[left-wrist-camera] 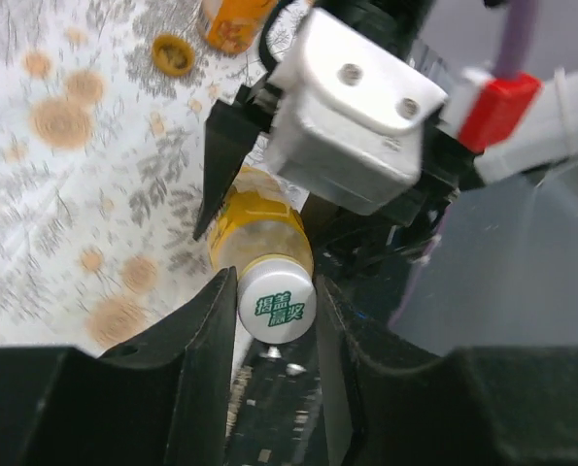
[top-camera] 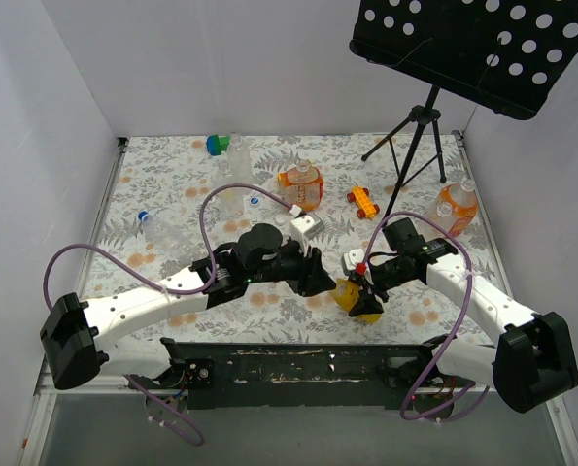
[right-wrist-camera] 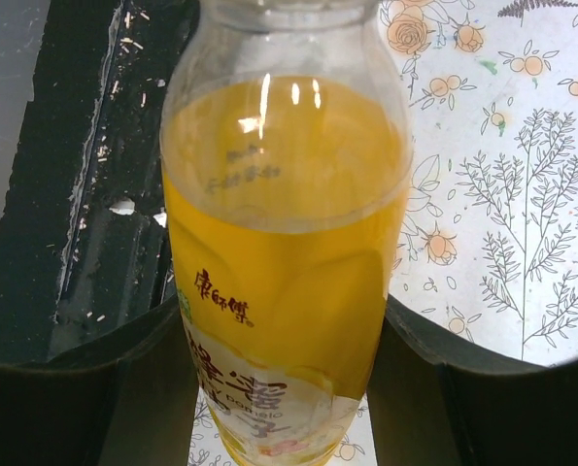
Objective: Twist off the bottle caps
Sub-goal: Pick up the plastic bottle at the center of the board, then unscrew the bottle cap from the plastic bottle.
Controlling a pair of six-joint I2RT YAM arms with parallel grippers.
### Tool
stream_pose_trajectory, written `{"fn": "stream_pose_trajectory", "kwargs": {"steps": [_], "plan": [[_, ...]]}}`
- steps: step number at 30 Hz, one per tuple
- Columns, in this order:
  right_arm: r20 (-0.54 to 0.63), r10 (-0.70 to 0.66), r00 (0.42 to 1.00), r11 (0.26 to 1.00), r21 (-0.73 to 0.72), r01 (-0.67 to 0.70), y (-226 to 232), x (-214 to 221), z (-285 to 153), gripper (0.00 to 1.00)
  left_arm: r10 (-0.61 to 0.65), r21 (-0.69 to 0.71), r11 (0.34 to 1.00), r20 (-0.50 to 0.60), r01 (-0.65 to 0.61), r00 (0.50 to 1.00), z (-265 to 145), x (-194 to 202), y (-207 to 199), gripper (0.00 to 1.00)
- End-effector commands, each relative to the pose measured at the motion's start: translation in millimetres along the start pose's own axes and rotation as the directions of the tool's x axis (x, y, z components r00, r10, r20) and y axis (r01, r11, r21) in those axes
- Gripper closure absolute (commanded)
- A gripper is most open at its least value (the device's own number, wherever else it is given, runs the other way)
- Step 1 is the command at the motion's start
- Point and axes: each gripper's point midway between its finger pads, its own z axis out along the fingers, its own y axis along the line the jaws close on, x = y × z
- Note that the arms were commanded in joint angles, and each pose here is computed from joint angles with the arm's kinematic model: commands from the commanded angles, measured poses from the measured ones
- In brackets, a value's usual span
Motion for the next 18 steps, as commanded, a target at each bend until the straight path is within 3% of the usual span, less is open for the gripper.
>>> {"fn": "stream_pose_trajectory", "kwargs": {"steps": [1,3,5,14,15,18], "plan": [[0.028,-0.080,0.996,0.997,0.016,0.080,-7.6,-8.5,-0.5,0.88,-0.598,-0.140,0.777,0.142,0.614,0.789,-17.9,-21.6,0.8,1.00],[0.027,-0.075,0.997,0.997,0.015,0.075,-7.3,-7.8,-0.6,0.88,-0.731,-0.142,0.650,0.154,0.747,0.665,-18.2,-23.0,-3.6,1.00],[0.026,-0.077,0.997,0.997,0.016,0.076,-8.0,-7.6,-0.5,0.88,-0.769,-0.121,0.605,0.166,0.787,0.617,-20.2,-28.9,-8.0,1.00],[0.016,-0.068,0.998,0.998,0.016,0.068,-8.6,-4.1,0.4,0.88,-0.718,-0.150,0.650,0.200,0.745,0.667,-23.0,-37.7,-1.5,1.00],[0.016,-0.067,0.998,0.998,0.016,0.067,-8.6,-3.8,0.5,0.88,-0.705,-0.155,0.664,0.197,0.732,0.681,-23.0,-36.4,-0.8,0.95],[0.019,-0.068,0.998,0.998,0.016,0.067,-8.4,-4.3,0.2,0.88,-0.662,-0.154,0.711,0.185,0.687,0.727,-25.6,-36.8,-1.9,0.60]]}}
